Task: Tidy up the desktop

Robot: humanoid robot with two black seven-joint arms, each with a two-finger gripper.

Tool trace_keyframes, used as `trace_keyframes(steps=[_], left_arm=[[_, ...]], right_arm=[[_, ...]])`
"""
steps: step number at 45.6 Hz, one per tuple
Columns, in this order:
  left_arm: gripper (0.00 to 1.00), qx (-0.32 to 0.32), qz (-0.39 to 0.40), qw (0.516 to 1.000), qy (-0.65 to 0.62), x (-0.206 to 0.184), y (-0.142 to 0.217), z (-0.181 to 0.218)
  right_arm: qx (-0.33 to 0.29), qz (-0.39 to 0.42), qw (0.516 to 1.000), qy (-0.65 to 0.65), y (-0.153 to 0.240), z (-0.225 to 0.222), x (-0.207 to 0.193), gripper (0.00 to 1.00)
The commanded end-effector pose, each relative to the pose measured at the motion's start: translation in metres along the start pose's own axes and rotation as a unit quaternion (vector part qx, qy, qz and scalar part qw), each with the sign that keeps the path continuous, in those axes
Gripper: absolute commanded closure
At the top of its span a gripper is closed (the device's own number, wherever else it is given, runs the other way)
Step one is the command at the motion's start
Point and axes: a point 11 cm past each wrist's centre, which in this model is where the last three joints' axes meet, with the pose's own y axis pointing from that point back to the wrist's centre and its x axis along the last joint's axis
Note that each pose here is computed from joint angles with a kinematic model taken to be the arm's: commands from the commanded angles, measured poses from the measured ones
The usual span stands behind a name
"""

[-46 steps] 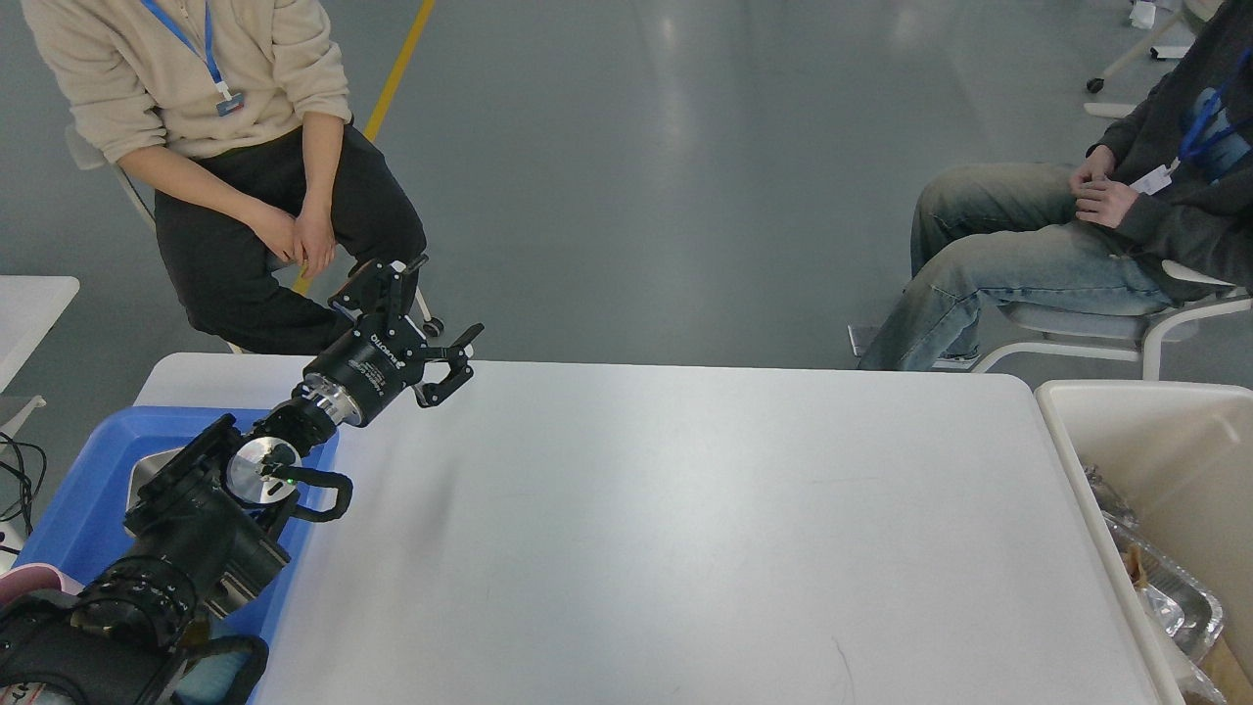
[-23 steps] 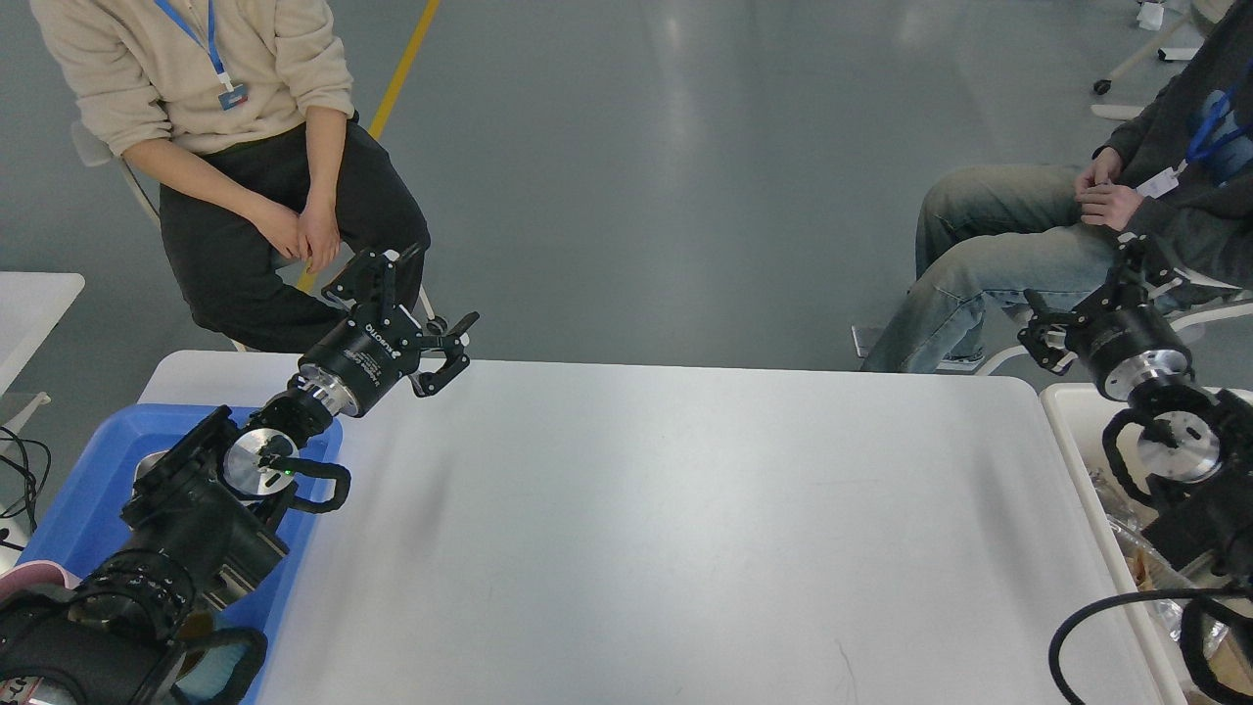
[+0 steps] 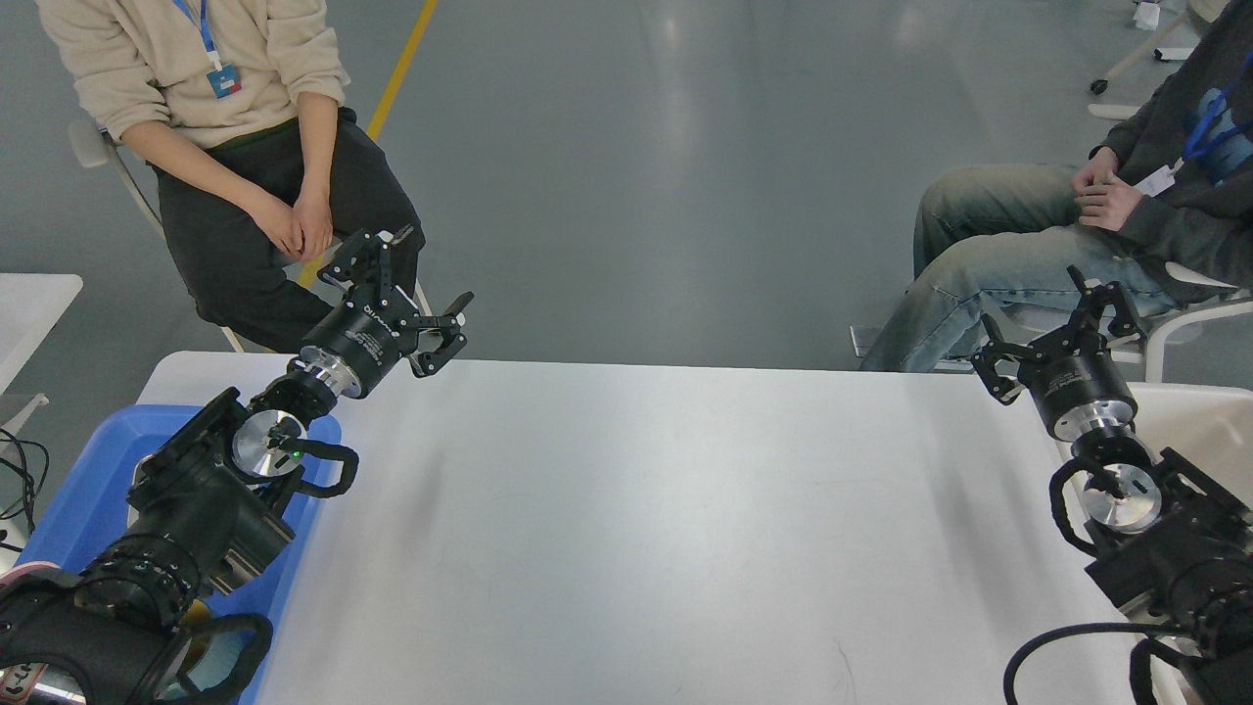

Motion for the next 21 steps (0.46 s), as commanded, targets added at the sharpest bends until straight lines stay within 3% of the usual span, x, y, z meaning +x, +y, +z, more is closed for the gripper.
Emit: trace_keyframes(steps=[1, 21], left_arm=[[0.03, 0.002, 0.005, 1.0, -0.002, 0.0012, 0.0004, -0.0016], [0.03, -0.003, 0.009, 1.0, -0.004, 0.0012, -0.0006, 0.0028]], right_arm=[[-0.003, -0.002, 1.0, -0.003, -0.0008, 0.0045, -0.0028, 0.0], [0.002, 0.032, 0.999, 0.005, -0.0015, 0.001, 0.0047, 0.0]])
